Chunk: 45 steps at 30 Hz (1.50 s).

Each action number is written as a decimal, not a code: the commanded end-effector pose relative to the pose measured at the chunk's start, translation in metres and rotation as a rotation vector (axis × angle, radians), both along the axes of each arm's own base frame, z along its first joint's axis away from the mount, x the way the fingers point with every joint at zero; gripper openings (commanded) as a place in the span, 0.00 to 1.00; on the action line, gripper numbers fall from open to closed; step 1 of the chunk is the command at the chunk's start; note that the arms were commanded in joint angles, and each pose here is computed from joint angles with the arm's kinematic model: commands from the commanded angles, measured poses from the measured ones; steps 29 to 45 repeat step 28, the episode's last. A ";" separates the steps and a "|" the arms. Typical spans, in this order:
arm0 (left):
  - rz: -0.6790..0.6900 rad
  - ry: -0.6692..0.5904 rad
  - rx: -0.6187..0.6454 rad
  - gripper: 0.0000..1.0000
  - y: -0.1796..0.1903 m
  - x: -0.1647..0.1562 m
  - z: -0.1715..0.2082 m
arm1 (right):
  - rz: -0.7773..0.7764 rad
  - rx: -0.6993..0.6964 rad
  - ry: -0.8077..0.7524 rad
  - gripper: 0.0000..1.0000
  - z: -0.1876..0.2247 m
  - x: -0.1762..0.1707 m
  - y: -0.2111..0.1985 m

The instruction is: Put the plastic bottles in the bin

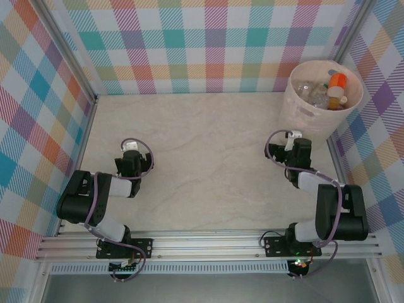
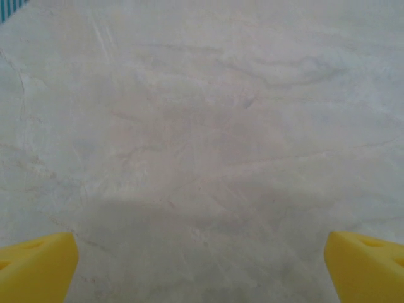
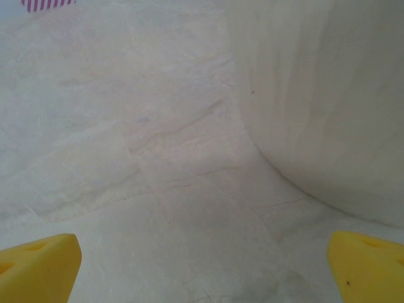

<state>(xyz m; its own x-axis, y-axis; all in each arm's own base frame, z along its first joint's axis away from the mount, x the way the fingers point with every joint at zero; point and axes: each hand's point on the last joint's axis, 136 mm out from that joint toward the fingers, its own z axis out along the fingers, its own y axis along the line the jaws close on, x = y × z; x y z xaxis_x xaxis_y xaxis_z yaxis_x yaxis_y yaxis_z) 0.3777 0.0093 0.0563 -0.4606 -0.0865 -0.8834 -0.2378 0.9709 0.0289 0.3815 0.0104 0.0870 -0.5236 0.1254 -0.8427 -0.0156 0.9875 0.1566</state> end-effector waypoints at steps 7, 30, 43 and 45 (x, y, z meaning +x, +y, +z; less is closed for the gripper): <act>-0.007 -0.114 -0.009 1.00 0.001 0.014 0.027 | 0.093 -0.038 -0.291 1.00 0.014 -0.003 0.014; -0.009 -0.116 -0.009 1.00 0.001 0.014 0.028 | 0.072 -0.058 -0.169 1.00 0.005 0.016 0.013; -0.009 -0.116 -0.009 1.00 0.001 0.014 0.028 | 0.072 -0.058 -0.169 1.00 0.005 0.016 0.013; -0.009 -0.116 -0.009 1.00 0.001 0.014 0.028 | 0.072 -0.058 -0.169 1.00 0.005 0.016 0.013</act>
